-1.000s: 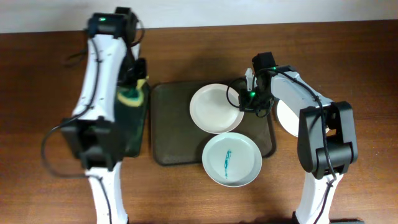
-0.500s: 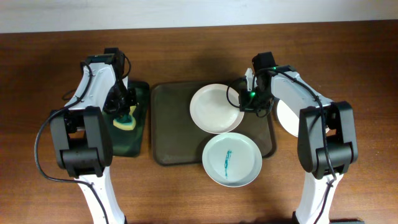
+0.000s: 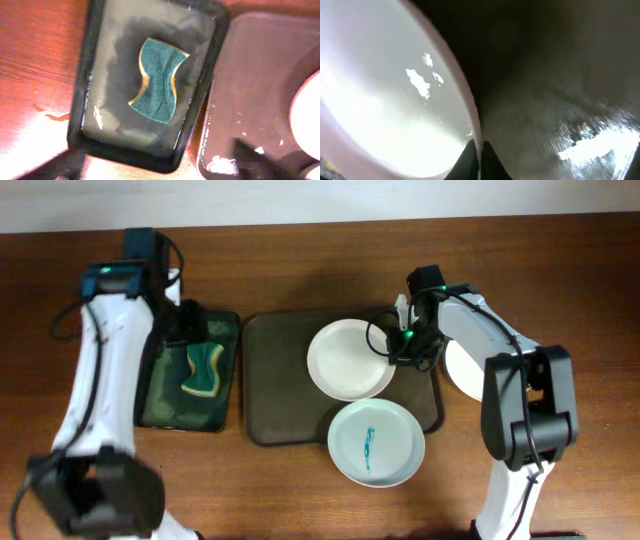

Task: Clean dirty plates on tray and stack at the side
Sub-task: 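Return the sponge to the basin with the left gripper, then lift the scrubbed plate with the right gripper and stack it on the side plate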

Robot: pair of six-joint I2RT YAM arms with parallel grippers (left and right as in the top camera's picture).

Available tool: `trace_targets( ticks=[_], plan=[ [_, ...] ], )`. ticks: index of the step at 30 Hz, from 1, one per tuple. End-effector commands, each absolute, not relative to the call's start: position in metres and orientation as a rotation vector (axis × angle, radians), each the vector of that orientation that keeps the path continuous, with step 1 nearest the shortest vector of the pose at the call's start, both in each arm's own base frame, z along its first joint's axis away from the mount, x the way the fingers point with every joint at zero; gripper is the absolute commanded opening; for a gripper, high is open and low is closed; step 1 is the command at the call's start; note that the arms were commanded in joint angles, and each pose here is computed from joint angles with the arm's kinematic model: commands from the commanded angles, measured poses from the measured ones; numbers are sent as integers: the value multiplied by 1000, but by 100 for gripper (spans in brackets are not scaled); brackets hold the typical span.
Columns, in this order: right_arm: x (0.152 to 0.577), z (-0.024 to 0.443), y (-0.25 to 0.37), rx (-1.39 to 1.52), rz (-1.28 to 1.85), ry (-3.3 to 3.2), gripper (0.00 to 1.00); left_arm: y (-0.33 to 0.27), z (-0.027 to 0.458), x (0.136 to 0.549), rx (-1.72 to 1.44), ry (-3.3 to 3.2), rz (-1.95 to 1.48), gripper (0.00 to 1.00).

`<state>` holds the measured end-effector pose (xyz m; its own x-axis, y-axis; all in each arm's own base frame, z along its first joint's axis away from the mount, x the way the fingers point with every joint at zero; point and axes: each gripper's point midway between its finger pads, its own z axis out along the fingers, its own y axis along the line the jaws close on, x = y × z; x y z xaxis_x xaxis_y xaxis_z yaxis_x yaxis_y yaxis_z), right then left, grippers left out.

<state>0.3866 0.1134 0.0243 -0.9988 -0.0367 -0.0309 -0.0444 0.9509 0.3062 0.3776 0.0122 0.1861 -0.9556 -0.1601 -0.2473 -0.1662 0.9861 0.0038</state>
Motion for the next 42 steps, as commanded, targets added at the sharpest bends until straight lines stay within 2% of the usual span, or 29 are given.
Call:
trace_targets(
  ticks=[1, 4, 13, 18, 24, 28, 34, 37, 42],
  plan=[
    [394, 87, 102, -106, 396, 2936, 4, 13, 216, 370, -230, 2800, 32, 100],
    [397, 120, 93, -105, 326, 2849, 4, 14, 217, 366, -231, 2809, 41, 99],
    [379, 140, 90, -105, 325, 2854, 4, 14, 216, 364, -232, 2819, 42, 99],
    [347, 170, 86, -110, 323, 2863, 4, 14, 216, 364, -232, 2819, 42, 99],
    [288, 160, 75, -81, 298, 3106, 4, 14, 216, 364, -232, 2819, 42, 99],
    [265, 162, 58, -52, 158, 3192, 4, 14, 216, 364, -232, 2819, 42, 99],
    [242, 199, 33, 74, -18, 3088, 4, 14, 216, 364, -232, 2819, 42, 100],
    [229, 193, 25, 111, -75, 3118, 4, 14, 216, 364, -232, 2819, 42, 99],
    [215, 154, 16, 212, -171, 3176, 4, 14, 216, 364, -232, 2819, 42, 99]
  ],
)
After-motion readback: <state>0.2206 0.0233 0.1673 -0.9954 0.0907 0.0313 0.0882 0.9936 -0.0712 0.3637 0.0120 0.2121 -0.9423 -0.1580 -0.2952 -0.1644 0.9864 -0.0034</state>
